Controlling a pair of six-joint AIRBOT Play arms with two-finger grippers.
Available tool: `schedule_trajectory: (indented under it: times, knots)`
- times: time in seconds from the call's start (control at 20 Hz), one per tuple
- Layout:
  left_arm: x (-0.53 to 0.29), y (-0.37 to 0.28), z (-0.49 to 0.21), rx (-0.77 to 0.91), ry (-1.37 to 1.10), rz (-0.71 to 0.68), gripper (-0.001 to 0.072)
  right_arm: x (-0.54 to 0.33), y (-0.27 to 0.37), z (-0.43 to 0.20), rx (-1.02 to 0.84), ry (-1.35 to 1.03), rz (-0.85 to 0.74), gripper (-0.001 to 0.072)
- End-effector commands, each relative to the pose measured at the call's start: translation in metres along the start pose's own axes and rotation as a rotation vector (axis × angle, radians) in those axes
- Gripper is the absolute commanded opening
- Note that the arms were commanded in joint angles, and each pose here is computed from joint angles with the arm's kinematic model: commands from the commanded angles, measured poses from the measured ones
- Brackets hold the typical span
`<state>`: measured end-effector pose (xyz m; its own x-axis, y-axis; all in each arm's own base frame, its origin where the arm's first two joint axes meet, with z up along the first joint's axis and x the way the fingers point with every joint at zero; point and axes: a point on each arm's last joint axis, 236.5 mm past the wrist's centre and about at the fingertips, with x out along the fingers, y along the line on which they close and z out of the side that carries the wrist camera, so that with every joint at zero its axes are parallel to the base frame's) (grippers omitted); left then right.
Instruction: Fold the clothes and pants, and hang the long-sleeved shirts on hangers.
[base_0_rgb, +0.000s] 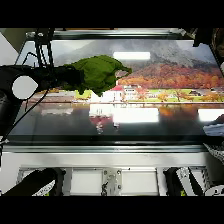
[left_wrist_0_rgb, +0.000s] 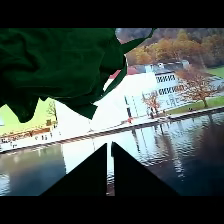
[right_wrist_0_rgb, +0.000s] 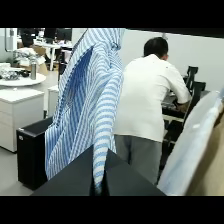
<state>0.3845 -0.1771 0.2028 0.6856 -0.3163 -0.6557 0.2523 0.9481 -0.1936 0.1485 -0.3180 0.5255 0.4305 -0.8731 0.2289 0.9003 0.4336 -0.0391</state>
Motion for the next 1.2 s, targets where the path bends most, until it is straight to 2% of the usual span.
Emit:
schedule_trajectory:
  times: [0.0, 0.3, 0.55, 0.6, 0.65, 0.7, 0.8, 0.95, 1.15]
  knots:
    - [0.0, 0.0, 0.0, 0.0, 0.001, 0.001, 0.0041, 0.004, -0.041, -0.015, 0.089, 0.042, -0.115, 0.0012]
    - [0.0, 0.0, 0.0, 0.0, 0.001, 0.001, 0.0041, 0.015, -0.067, -0.06, 0.144, 0.177, -0.182, 0.0012]
    - [0.0, 0.0, 0.0, -0.001, 0.001, 0.001, 0.0041, 0.017, -0.064, -0.062, 0.157, 0.181, -0.172, 0.0032]
    - [0.0, 0.0, 0.0, -0.001, 0.001, 0.0, 0.0041, 0.017, -0.062, -0.061, 0.166, 0.178, -0.165, 0.0158]
    - [0.0, 0.0, 0.0, -0.001, 0.001, 0.001, 0.0041, 0.016, -0.061, -0.059, 0.171, 0.175, -0.161, 0.0384]
    - [0.0, 0.0, 0.0, -0.001, 0.001, 0.001, 0.0041, 0.015, -0.059, -0.057, 0.182, 0.167, -0.152, 0.0514]
    - [0.0, 0.0, 0.0, -0.001, 0.0, 0.0, 0.0041, 0.009, -0.05, -0.042, 0.21, 0.127, -0.123, 0.051]
    - [0.001, 0.0, 0.0, -0.001, 0.0, 0.0, 0.004, -0.008, -0.034, 0.016, 0.299, -0.066, -0.05, 0.0511]
    - [0.001, 0.0, 0.0, -0.001, 0.001, 0.001, 0.0041, -0.027, 0.012, 0.056, 0.489, -0.167, 0.168, 0.0511]
